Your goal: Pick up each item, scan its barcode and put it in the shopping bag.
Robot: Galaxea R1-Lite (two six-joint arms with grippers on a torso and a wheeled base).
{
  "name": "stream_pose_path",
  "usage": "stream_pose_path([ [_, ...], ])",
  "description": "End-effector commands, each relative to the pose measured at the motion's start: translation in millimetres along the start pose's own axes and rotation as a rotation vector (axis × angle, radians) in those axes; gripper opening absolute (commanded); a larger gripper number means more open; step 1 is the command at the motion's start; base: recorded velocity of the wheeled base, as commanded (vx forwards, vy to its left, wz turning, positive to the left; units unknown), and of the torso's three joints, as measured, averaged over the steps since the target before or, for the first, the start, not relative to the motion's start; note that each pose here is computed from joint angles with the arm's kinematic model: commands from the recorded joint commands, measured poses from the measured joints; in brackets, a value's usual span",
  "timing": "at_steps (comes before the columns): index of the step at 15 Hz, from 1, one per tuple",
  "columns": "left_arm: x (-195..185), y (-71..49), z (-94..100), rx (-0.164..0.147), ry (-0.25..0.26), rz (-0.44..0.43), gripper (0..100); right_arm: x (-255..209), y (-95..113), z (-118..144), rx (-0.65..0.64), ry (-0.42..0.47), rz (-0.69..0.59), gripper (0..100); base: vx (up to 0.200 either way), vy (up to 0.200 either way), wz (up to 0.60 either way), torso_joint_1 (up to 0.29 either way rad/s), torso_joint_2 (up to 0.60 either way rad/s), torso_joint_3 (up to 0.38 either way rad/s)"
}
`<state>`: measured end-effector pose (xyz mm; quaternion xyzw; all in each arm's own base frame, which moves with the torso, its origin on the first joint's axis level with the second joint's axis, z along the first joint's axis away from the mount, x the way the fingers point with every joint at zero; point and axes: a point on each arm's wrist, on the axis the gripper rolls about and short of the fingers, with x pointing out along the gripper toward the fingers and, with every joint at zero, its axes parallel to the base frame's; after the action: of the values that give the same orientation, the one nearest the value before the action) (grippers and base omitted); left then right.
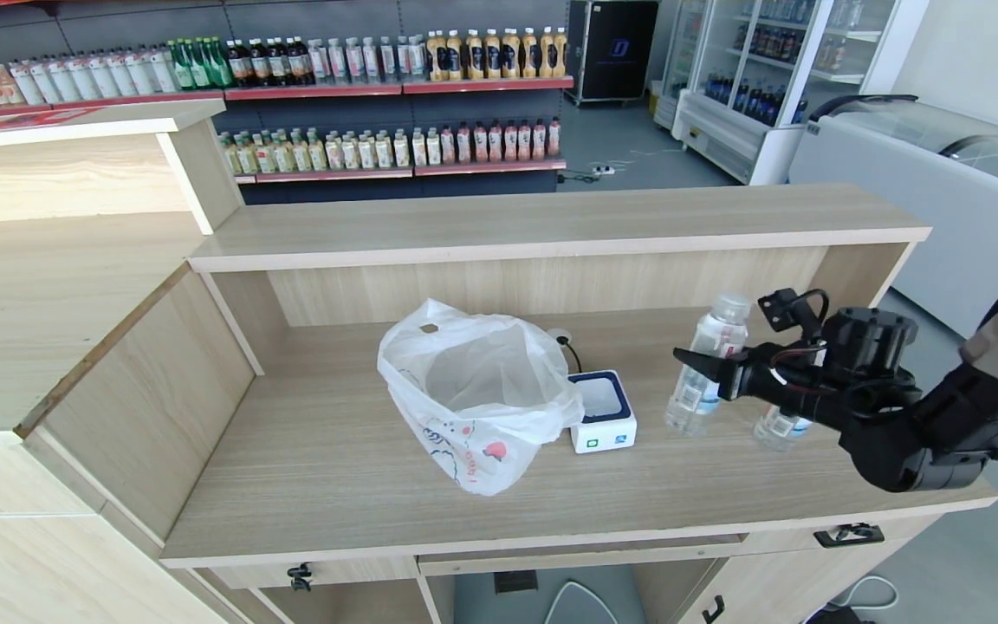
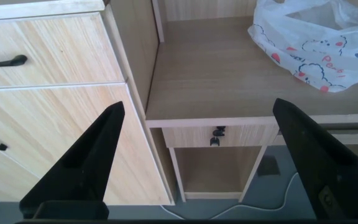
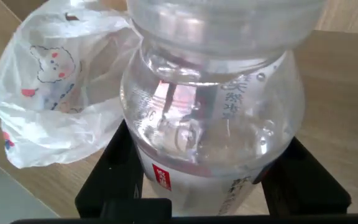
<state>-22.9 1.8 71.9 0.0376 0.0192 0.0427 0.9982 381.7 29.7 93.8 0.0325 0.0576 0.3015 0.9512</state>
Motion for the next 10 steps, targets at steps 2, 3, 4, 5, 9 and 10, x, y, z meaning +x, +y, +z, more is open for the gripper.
stream_pose_path([
  [2, 0.0, 0.0, -0.1, 0.000, 0.000, 0.001, 100, -62.8, 70.4, 134.8, 0.137, -0.247, 0.217, 0, 0.000, 0.000, 0.00, 0.000, 0.00, 0.000],
  [3, 0.0, 0.0, -0.1, 0.000, 0.000, 0.001, 100, -62.8, 70.4, 134.8, 0.137, -0.247, 0.217, 0, 0.000, 0.000, 0.00, 0.000, 0.00, 0.000],
  [4, 0.0, 0.0, -0.1, 0.000, 0.000, 0.001, 100, -93.5, 109.3, 166.4, 0.223, -0.263, 0.371, 0, 0.000, 0.000, 0.00, 0.000, 0.00, 0.000],
  [5, 0.0, 0.0, -0.1, 0.000, 0.000, 0.001, 100, -102.2, 120.6, 173.4, 0.221, -0.266, 0.402, 0, 0.000, 0.000, 0.00, 0.000, 0.00, 0.000],
  [9, 0.0, 0.0, -0.1, 0.000, 0.000, 0.001, 100, -142.3, 155.5, 176.1, 0.242, -0.214, 0.472, 0, 0.000, 0.000, 0.00, 0.000, 0.00, 0.000],
  [10, 0.0, 0.0, -0.1, 0.000, 0.000, 0.001, 100, -151.4, 158.9, 177.0, 0.247, -0.208, 0.472, 0, 0.000, 0.000, 0.00, 0.000, 0.00, 0.000],
])
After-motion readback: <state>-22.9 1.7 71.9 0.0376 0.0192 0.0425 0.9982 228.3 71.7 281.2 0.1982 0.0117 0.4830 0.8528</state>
